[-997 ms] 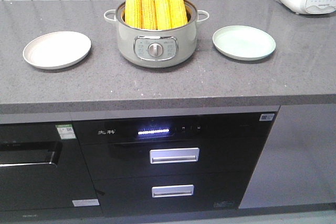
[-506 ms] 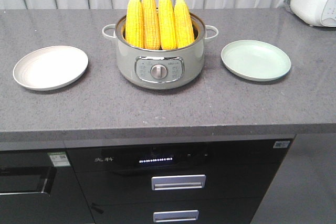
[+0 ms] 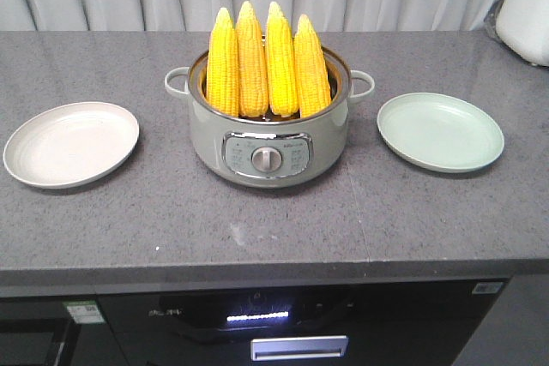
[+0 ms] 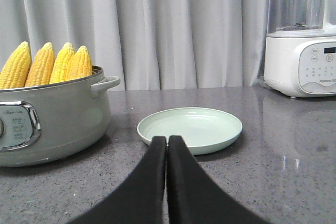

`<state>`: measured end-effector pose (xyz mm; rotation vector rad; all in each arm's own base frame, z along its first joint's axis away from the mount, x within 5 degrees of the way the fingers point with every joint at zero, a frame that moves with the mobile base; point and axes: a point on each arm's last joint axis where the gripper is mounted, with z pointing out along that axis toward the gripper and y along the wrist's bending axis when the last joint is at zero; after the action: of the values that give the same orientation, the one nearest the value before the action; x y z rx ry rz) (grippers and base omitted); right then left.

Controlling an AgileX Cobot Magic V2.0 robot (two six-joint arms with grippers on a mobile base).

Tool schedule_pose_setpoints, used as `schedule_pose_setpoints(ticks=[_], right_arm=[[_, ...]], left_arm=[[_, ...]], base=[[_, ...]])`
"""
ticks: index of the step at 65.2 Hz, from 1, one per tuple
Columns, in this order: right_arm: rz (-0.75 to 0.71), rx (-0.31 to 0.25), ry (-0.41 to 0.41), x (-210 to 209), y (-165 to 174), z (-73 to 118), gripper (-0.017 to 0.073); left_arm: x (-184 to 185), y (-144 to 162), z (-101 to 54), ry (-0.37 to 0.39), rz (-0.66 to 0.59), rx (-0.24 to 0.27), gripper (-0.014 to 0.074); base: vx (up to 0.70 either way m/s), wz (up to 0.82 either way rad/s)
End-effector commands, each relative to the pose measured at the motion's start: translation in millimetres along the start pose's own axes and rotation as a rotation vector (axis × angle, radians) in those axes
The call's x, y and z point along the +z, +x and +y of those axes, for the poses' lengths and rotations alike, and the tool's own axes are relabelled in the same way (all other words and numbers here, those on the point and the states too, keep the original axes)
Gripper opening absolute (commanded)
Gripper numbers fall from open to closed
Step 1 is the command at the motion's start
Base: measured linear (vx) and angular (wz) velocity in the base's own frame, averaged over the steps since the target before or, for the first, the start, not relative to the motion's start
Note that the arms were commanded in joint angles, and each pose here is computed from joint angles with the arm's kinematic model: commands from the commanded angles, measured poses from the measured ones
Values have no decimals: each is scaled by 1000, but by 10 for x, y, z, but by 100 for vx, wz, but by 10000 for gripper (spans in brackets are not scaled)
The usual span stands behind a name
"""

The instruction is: Distribute corn equally

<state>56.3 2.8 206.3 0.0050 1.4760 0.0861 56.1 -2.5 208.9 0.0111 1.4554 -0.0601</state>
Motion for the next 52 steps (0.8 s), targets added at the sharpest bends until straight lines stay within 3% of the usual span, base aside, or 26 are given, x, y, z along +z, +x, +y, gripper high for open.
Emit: schedule_pose_setpoints(ticks=[1,52], right_arm=[[-76,-14,-4,-3,-51,5,-10],[-76,-14,-4,-3,-51,5,-10]], left_arm=[[-14,-30,4,-4,-74,-9,-6],[-14,-30,4,-4,-74,-9,-6]], base=[[16,1],[11,0]])
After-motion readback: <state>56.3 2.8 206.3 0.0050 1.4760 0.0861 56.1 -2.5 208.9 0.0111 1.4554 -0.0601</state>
